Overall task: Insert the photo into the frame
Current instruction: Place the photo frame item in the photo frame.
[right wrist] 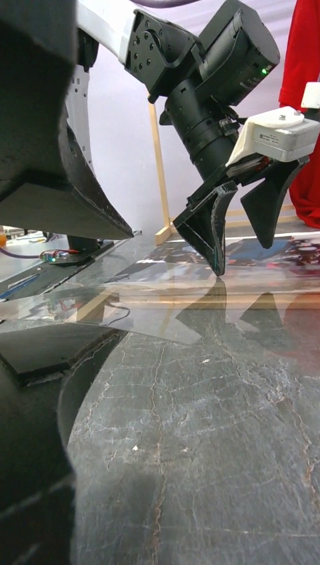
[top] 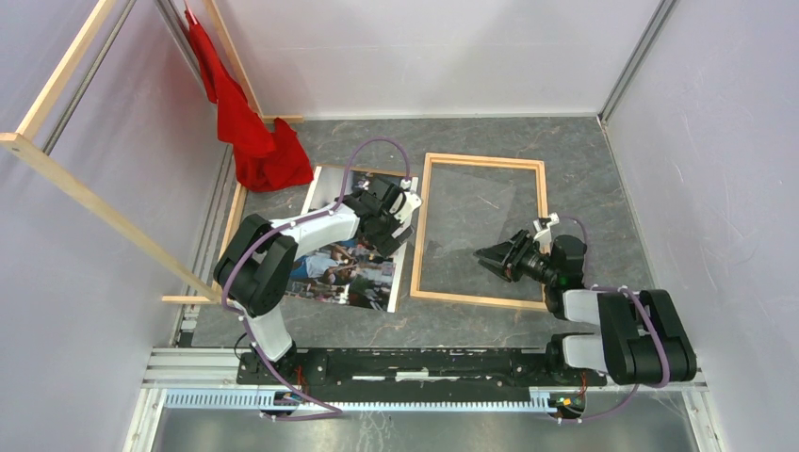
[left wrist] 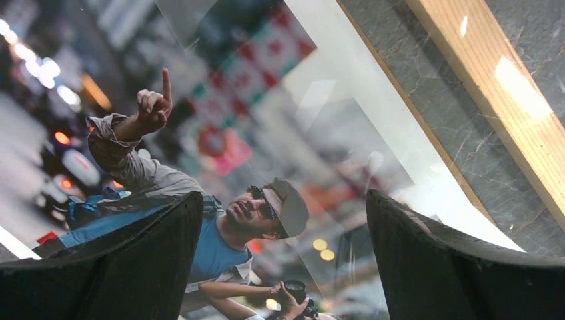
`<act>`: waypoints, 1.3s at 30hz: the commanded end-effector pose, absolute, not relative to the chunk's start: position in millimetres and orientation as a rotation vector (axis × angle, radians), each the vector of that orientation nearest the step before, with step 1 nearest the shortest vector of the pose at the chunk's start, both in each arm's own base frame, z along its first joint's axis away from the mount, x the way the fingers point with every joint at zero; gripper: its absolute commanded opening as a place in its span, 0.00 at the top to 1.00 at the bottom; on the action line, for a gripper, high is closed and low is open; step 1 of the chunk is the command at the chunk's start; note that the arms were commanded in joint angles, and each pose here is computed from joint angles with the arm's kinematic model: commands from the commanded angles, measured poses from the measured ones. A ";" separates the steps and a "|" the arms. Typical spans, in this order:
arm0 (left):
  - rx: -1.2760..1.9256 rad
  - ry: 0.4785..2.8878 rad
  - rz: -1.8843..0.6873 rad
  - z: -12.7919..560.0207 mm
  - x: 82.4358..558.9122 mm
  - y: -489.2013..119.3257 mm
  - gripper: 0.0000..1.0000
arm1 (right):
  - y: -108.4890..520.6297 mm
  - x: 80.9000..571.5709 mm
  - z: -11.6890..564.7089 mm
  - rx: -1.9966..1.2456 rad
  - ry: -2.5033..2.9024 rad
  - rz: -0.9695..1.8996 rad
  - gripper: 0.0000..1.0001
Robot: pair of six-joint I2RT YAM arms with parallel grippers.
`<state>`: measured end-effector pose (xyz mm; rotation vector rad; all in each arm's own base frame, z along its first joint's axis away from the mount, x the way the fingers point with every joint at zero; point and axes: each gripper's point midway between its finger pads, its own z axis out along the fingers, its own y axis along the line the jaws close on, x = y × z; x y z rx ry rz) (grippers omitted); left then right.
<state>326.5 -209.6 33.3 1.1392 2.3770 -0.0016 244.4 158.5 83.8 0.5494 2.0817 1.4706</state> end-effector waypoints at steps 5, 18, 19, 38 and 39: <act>1.245 2.337 -0.026 30.3 320.8 -213.1 0.03 | 158.5 267.5 91.5 0.535 2.006 1.429 0.52; 1.247 2.332 -0.027 42.8 324.1 -215.1 0.02 | 164.9 283.1 84.9 0.486 2.050 1.428 0.94; 1.239 2.323 -0.025 49.9 326.8 -215.6 0.01 | 162.8 285.5 81.6 0.470 2.090 1.394 0.98; 1.110 2.278 0.000 117.4 373.6 -193.7 0.00 | 76.2 321.7 79.3 0.020 2.611 0.687 1.00; 1.113 2.280 -0.004 115.9 373.1 -194.2 0.00 | 72.8 322.5 80.0 0.019 2.622 0.659 1.00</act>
